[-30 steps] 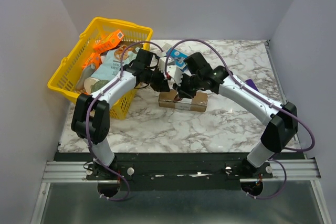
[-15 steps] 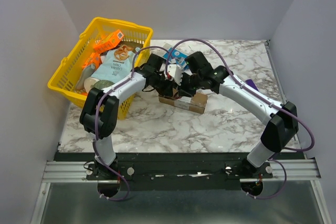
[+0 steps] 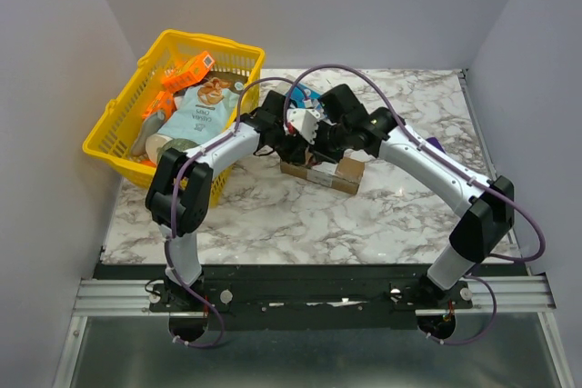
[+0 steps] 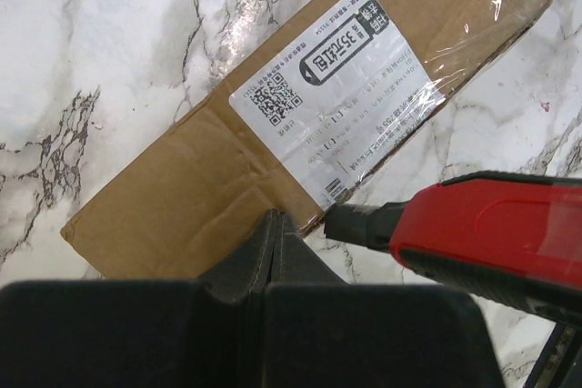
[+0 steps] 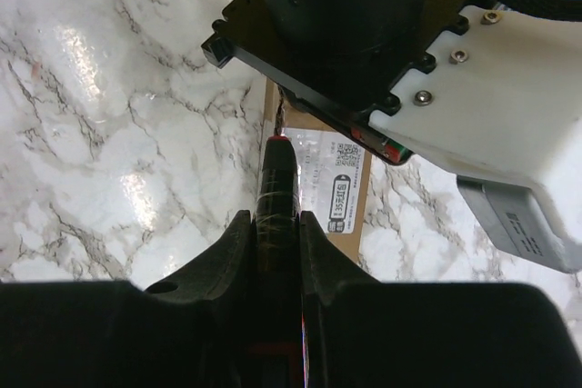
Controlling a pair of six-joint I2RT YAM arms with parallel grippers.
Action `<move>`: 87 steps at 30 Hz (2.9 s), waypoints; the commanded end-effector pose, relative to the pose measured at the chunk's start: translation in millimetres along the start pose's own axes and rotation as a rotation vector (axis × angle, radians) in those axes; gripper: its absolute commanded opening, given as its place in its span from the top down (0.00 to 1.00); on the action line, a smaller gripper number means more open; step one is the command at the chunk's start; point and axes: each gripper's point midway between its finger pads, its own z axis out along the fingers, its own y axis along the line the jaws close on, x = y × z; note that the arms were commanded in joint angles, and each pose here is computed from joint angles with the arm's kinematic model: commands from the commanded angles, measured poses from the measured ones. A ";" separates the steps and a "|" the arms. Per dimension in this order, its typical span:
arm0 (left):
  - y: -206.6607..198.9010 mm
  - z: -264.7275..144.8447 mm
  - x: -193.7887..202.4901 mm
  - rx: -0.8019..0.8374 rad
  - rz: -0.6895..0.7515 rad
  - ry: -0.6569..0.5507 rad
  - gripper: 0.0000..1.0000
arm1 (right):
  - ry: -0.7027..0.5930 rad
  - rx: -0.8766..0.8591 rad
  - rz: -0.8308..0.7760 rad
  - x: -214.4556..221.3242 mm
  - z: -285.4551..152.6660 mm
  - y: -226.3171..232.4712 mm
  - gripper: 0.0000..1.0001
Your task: Unpack the express box
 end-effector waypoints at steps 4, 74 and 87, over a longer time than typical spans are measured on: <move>26.5 16.8 62.0 -0.099 -0.014 0.194 1.00 | 0.151 -0.019 0.076 19.9 -15.4 4.4 1.00; 49.9 28.9 50.8 -0.133 0.092 0.239 1.00 | 0.405 0.099 0.186 152.9 -137.1 45.5 0.99; -31.5 -26.3 -42.4 0.099 0.216 -0.152 0.66 | 0.369 0.628 0.338 200.3 -161.1 -39.5 0.99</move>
